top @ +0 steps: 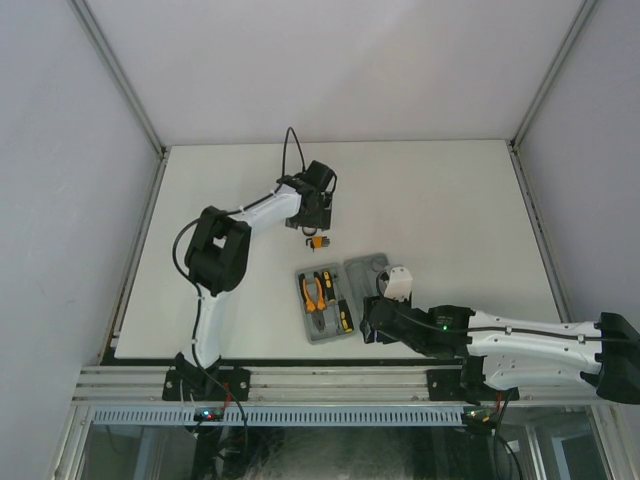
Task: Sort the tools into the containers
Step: Move the storage box to the center of the board, then pick up the engineering item from the center of the board.
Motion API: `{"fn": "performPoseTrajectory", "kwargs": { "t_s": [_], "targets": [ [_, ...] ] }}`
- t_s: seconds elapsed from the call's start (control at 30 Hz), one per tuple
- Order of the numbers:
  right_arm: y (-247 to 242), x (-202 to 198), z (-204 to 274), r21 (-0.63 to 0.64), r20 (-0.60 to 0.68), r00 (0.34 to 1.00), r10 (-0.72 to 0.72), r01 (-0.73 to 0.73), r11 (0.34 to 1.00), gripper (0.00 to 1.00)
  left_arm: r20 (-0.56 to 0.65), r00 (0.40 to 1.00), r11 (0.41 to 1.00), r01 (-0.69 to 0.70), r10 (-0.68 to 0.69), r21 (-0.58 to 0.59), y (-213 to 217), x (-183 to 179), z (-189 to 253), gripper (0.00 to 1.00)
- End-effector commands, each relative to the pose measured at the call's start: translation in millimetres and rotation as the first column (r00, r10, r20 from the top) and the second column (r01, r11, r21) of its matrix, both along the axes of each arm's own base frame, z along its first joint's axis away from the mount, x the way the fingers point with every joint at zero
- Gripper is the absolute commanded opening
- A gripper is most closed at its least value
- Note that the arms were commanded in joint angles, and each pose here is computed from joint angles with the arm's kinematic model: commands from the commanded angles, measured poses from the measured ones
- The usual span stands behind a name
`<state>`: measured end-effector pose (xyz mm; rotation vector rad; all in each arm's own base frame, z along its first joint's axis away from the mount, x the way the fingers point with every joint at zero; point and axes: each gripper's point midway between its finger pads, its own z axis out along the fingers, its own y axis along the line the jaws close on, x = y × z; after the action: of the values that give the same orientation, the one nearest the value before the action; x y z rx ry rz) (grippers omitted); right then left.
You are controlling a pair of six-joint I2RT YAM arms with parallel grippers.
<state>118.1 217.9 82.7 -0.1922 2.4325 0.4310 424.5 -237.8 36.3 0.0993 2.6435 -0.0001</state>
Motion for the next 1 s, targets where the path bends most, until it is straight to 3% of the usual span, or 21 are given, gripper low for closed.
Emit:
{"fn": "performPoseTrajectory", "kwargs": {
  "t_s": [0.0, 0.47, 0.7, 0.97],
  "targets": [
    [4.4, 2.2, 3.4, 0.024, 0.005, 1.0, -0.006, 0.006, 1.0, 0.6, 0.038, 0.999, 1.0, -0.007, 0.008, -0.005, -1.9, 13.9, 10.7, 0.73],
    [4.7, 1.0, 2.4, 0.021, -0.003, 1.0, 0.004, -0.004, 1.0, 0.61, 0.035, 0.999, 0.999, -0.002, 0.004, -0.051, -6.6, 21.1, 5.0, 0.52],
    [0.4, 0.9, 2.8, 0.013, -0.002, 1.0, -0.005, 0.005, 1.0, 0.6, 0.059, 0.997, 0.994, 0.052, -0.046, -0.093, -20.8, 24.4, 16.3, 0.49],
    [-13.5, 7.1, 9.1, 0.019, 0.025, 0.997, -0.078, 0.078, 0.997, 0.6, 0.11, 0.98, 0.97, 0.18, -0.163, -0.165, -67.6, 12.6, 38.4, 0.5]
  ]
}}
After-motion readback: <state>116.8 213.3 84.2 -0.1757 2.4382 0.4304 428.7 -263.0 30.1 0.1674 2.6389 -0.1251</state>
